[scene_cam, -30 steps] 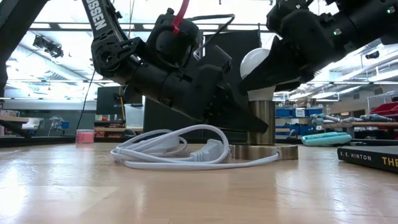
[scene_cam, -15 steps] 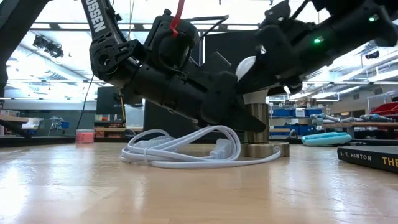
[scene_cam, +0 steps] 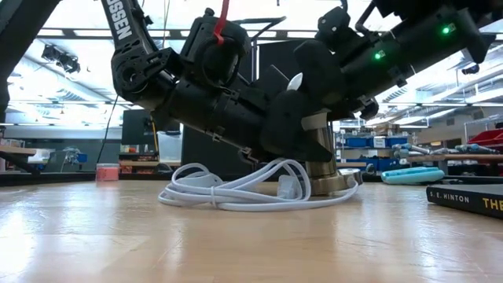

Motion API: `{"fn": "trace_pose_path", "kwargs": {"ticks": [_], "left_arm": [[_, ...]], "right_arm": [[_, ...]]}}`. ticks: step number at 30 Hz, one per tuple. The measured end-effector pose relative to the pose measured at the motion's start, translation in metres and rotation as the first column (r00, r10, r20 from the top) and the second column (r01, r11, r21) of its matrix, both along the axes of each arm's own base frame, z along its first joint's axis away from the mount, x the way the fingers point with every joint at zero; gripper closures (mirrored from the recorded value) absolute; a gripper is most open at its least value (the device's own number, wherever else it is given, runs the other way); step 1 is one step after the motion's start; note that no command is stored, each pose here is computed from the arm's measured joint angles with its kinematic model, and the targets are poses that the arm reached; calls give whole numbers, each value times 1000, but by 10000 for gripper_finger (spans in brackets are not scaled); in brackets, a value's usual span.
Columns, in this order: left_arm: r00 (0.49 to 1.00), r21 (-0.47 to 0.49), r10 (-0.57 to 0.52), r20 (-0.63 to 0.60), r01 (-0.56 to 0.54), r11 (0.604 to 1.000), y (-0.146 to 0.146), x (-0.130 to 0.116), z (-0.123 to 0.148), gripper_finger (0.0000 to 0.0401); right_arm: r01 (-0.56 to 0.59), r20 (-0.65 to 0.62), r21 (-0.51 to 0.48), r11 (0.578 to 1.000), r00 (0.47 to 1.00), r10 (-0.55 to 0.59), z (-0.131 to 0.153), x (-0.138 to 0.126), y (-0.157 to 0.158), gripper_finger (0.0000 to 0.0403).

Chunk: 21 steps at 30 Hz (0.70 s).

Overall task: Screw lightbulb
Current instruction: Insert the white lightbulb into the silver lamp

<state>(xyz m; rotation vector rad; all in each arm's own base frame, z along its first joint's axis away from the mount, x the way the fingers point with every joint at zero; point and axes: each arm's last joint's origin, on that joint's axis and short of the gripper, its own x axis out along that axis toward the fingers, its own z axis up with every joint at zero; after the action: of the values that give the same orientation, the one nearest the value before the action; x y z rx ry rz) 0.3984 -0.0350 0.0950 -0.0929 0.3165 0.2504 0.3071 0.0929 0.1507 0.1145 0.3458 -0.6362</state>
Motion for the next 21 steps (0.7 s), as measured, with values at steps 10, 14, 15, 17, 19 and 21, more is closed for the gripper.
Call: {"fn": "trace_pose_path", "kwargs": {"ticks": [10,14,15,17,19,21], "left_arm": [[1000,6,-9,-12,9,1000,0,-1,-1,217],[999,8,-24,-21,24,1000,-1,0,-2,217],[999,6,-32,-21,32,999,-2,0,-1,217],[999,2,-46,-27,46,999,-2,0,-1,217],[998,-3,-56,-30,55,998,-2,0,-2,217],[998,-3,-61,-33,61,998,-2,0,-2,217]], "right_arm": [[-59,-38,14,998,998,59,0,-1,1,79],[-114,-63,50,992,991,117,8,-6,2,46],[-125,-69,59,990,989,129,11,-9,3,41],[-138,-82,64,988,986,143,19,-15,4,35],[-144,-102,78,986,983,152,24,-21,4,32],[-153,-129,98,983,978,166,28,-28,5,33]]}}
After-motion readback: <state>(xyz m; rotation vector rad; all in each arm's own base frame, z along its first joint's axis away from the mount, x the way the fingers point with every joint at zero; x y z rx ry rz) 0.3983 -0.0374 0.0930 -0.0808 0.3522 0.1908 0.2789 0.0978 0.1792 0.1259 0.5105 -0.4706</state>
